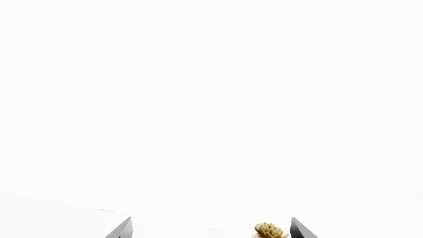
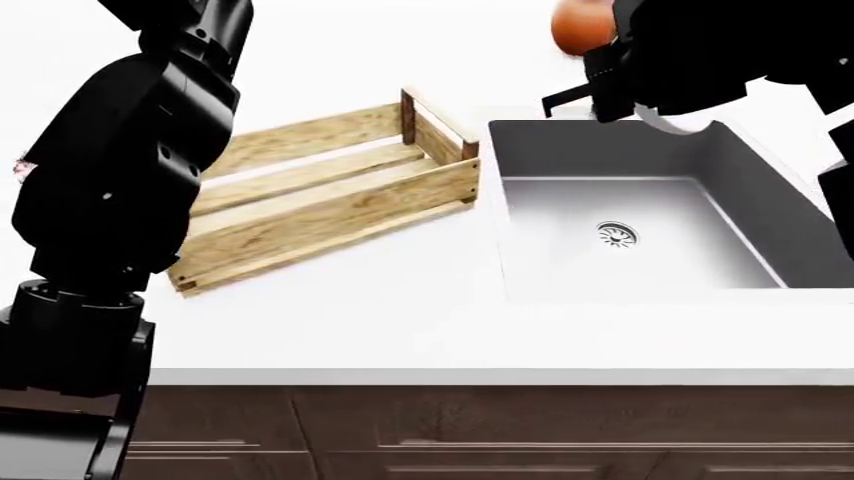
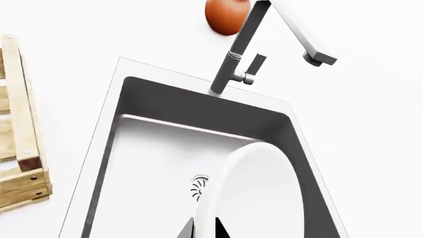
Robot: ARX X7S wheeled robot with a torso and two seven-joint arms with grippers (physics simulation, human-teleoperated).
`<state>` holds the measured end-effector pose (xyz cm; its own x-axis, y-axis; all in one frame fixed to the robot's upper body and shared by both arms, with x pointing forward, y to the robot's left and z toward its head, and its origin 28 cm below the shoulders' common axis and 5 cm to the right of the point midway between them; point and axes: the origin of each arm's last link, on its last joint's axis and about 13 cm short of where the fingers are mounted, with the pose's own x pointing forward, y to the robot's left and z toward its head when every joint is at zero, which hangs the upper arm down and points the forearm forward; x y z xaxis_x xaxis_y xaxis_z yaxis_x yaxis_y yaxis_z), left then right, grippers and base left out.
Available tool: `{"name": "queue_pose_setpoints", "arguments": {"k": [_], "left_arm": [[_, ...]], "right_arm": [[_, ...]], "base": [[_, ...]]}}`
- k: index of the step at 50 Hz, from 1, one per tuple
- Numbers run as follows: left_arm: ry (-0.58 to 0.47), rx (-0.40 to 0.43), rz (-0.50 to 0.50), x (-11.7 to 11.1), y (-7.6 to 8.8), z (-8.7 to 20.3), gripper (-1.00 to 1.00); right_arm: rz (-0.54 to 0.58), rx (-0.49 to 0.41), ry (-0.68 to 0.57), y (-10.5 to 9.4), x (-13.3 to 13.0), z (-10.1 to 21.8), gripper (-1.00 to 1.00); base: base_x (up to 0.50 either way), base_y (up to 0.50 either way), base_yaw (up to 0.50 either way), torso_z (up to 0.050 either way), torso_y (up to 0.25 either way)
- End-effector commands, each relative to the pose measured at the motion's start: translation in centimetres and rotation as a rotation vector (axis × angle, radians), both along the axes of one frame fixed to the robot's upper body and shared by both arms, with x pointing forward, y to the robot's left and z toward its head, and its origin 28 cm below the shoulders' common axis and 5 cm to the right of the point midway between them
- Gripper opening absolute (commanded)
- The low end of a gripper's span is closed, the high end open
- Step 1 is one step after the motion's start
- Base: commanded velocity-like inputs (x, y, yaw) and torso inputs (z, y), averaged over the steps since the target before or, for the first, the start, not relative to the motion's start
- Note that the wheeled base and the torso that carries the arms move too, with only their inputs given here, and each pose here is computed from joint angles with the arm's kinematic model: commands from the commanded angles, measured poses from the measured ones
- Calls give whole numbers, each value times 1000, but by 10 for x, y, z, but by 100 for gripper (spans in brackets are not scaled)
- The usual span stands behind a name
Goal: Move the fresh-baked cupcake off the tray onto the counter, and place the bowl used for mixing into the sink.
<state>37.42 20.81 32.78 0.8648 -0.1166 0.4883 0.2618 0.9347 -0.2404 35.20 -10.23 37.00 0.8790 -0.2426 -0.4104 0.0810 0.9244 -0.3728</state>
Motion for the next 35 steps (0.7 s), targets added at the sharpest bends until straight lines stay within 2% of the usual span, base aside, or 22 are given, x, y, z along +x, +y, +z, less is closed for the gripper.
{"name": "queue_pose_setpoints", "arguments": {"k": [1,35], "left_arm": [[-3,-1,-2,0,0,1,100],[-5,-1,-1,0,0,1,100]], "right_arm": [[-9,-12,-14,0,0,2,-100],[-8,0,-9,-1,0,-1,-100]], "base": [[0,-266,0,0,0],[0,-265,0,0,0]]}}
